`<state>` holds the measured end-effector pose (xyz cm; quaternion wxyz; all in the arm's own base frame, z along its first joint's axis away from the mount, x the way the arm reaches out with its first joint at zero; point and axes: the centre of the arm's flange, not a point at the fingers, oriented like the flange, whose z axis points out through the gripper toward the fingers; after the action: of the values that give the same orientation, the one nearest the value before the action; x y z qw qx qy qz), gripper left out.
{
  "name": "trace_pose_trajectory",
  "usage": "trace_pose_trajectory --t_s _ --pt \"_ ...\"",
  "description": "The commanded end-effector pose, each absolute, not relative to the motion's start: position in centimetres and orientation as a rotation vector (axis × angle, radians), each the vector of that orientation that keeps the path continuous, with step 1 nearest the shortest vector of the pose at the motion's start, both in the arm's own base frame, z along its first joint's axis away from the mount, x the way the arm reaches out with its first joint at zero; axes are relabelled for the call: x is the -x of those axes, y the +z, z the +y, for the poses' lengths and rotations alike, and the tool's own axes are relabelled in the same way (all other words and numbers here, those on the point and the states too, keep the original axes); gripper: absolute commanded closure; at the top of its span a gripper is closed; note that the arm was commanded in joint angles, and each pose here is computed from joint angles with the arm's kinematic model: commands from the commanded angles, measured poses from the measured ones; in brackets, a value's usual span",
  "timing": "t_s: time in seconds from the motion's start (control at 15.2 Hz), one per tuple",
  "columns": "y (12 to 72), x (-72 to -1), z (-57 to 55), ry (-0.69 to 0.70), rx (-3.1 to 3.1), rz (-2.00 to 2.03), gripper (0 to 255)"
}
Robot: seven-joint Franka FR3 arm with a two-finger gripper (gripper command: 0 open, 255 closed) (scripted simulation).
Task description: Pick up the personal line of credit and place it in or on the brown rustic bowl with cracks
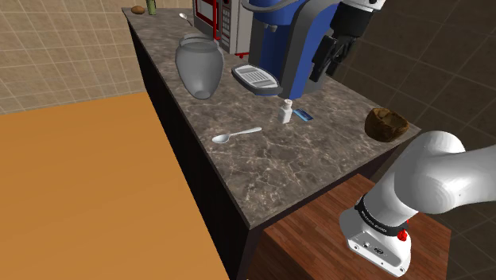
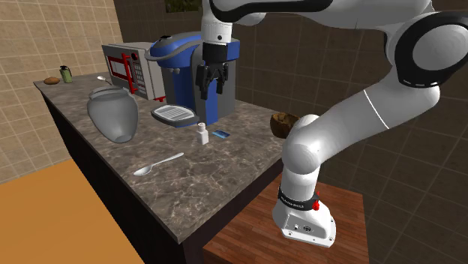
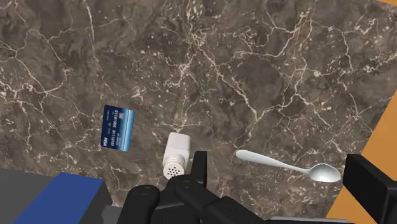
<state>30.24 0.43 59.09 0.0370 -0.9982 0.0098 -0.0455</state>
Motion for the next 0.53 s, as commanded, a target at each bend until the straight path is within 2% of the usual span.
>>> trace_pose_trajectory --t_s 0.0,0.46 --pt "59.1 -30.2 0.4 -0.14 3.064 0.03 0" --pt "51.6 -30.3 -4.1 -0.366 3.088 0.135 0"
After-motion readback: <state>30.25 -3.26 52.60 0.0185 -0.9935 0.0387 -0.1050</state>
